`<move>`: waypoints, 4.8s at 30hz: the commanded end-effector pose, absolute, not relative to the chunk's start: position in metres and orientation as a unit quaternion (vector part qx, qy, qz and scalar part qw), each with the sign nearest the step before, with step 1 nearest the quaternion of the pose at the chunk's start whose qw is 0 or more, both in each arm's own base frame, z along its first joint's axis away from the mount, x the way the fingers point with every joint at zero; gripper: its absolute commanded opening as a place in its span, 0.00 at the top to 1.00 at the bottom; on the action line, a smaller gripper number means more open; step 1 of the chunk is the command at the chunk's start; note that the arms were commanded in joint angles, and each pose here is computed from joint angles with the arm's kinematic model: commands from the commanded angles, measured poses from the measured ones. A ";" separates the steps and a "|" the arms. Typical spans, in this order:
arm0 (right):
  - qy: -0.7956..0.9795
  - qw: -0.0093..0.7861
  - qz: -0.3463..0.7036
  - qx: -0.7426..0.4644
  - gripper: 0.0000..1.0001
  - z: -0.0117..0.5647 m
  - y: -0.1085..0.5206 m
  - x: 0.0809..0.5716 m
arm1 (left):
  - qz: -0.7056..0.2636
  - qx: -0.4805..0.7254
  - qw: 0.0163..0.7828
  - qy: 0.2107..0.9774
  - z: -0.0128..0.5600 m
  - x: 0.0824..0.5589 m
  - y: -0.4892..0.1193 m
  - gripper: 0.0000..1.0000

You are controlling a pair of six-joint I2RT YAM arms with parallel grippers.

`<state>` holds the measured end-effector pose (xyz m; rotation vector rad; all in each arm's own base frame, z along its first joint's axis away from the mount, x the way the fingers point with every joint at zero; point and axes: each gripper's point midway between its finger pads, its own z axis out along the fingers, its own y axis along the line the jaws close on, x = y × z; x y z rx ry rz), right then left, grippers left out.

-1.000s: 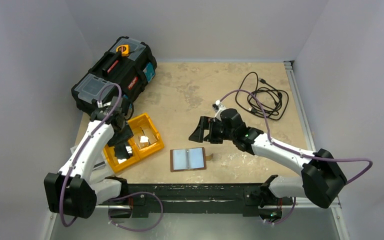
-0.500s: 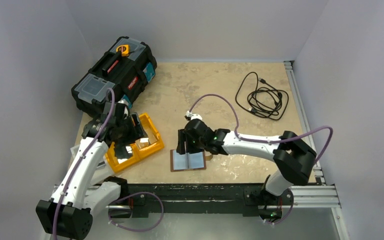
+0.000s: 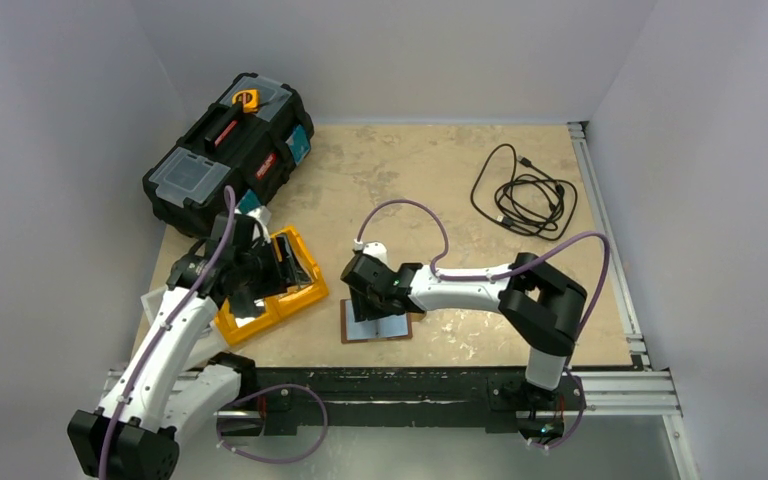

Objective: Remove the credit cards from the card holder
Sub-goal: Remove the credit card from the card holder.

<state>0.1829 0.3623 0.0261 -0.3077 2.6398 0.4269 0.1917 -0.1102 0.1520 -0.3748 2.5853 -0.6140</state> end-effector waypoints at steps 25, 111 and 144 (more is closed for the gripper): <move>0.951 0.172 0.241 -0.088 1.00 -0.007 0.340 0.170 | -0.283 -0.060 0.121 0.949 0.084 0.178 -0.213 0.53; 0.919 0.278 0.281 -0.001 0.67 0.098 0.270 0.202 | -0.322 0.008 0.073 0.944 0.055 0.184 -0.310 0.55; 0.913 0.284 0.293 0.003 0.66 0.114 0.267 0.199 | -0.391 0.046 0.135 0.909 0.133 0.192 -0.325 0.28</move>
